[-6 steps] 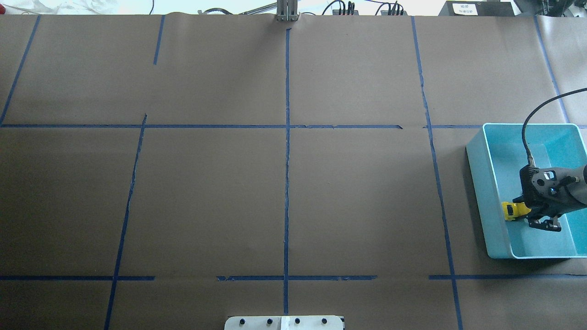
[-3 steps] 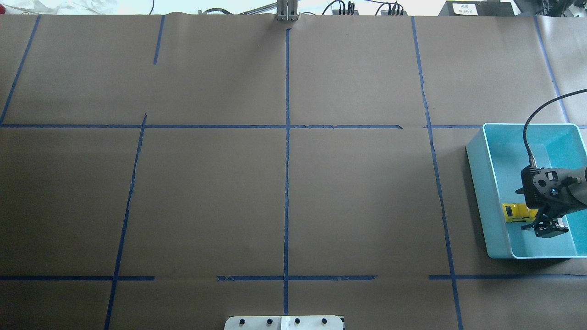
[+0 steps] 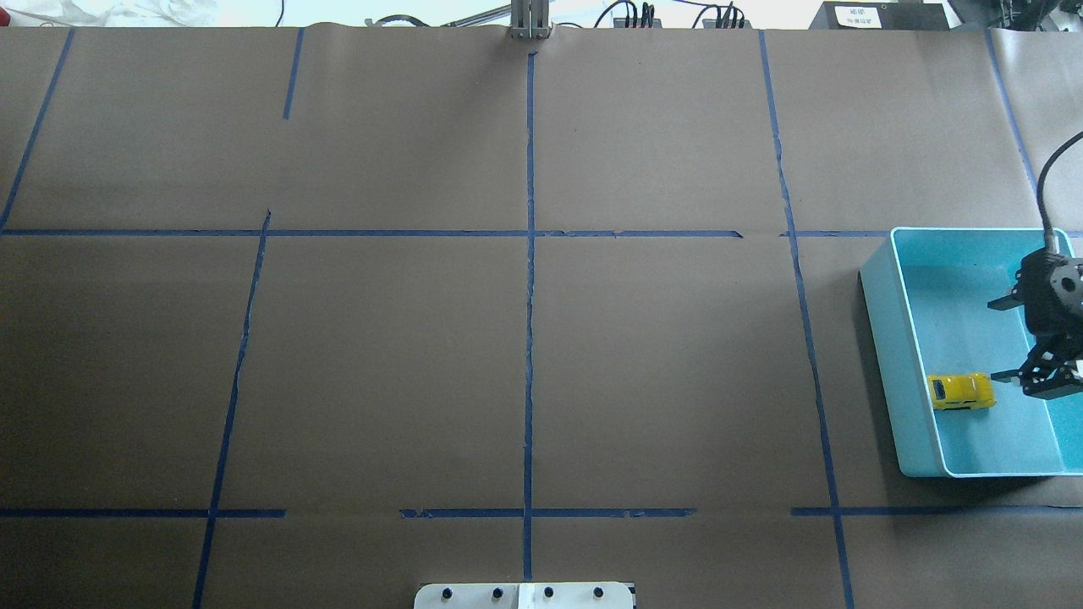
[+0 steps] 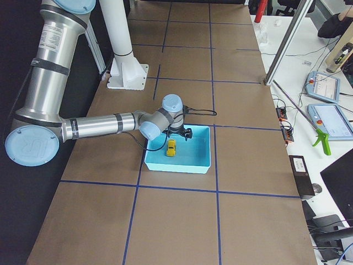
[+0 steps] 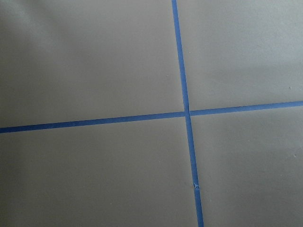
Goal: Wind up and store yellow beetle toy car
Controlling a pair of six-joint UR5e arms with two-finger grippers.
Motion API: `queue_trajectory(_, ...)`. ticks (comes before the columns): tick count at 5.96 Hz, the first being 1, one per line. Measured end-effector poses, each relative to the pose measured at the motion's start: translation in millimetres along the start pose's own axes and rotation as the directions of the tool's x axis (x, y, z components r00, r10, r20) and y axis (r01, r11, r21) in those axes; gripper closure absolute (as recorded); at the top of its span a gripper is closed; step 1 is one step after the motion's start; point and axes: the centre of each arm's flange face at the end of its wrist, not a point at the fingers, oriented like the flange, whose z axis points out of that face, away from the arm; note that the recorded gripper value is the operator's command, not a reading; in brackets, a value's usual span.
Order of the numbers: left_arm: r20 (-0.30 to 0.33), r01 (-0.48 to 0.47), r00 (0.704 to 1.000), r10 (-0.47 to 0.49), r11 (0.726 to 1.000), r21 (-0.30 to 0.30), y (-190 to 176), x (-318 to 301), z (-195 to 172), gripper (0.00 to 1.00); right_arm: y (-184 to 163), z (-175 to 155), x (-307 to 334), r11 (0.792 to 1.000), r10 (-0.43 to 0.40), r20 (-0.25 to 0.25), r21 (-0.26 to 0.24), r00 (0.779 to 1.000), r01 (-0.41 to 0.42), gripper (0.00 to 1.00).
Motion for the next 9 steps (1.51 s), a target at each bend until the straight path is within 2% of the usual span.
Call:
queue_trajectory(1, 0.0, 0.001, 1.0, -0.001, 1.0, -0.001, 0, 0, 0, 0.0, 15, -33, 17, 0.994, 0.105, -0.014, 0.035, 0.994, -0.105, 0.0)
queue_trajectory(2, 0.0, 0.001, 1.0, -0.001, 1.0, -0.001, 0, -1, 1, 0.0, 30, -64, 33, 0.966, 0.253, -0.037, 0.064, 0.967, -0.25, 0.0)
queue_trajectory(3, 0.0, 0.002, 1.0, -0.002, 1.0, -0.001, 0, -1, 1, 0.0, 42, -81, 43, 0.907, 0.418, -0.055, 0.085, 0.907, -0.413, 0.0)
queue_trajectory(4, 0.0, 0.002, 1.0, -0.002, 1.0, -0.002, 0, -1, 1, 0.0, 52, -83, 51, 0.812, 0.581, -0.05, 0.094, 0.812, -0.576, 0.0)
queue_trajectory(5, -0.001, 0.002, 1.0, -0.002, 1.0, -0.001, 0, -1, 1, 0.0, 69, -86, 59, 0.68, 0.733, -0.045, 0.088, 0.679, -0.728, 0.0)
queue_trajectory(6, -0.001, 0.001, 1.0, -0.001, 1.0, -0.001, 0, -1, 1, 0.0, 96, -98, 65, 0.53, 0.848, -0.057, 0.065, 0.527, -0.845, 0.0)
queue_trajectory(7, -0.001, 0.001, 1.0, -0.001, 1.0, -0.001, 0, -1, 1, 0.0, 126, -112, 67, 0.404, 0.913, -0.075, 0.045, 0.4, -0.914, 0.0)
queue_trajectory(8, 0.0, 0.001, 1.0, -0.001, 1.0, -0.002, -1, -1, 1, 0.0, 154, -120, 60, 0.318, 0.945, -0.092, 0.033, 0.314, -0.948, 0.0)
queue_trajectory(9, 0.0, 0.001, 1.0, -0.001, 1.0, -0.001, -3, -2, 1, 0.0, 174, -121, 51, 0.263, 0.96, -0.105, 0.02, 0.26, -0.965, 0.0)
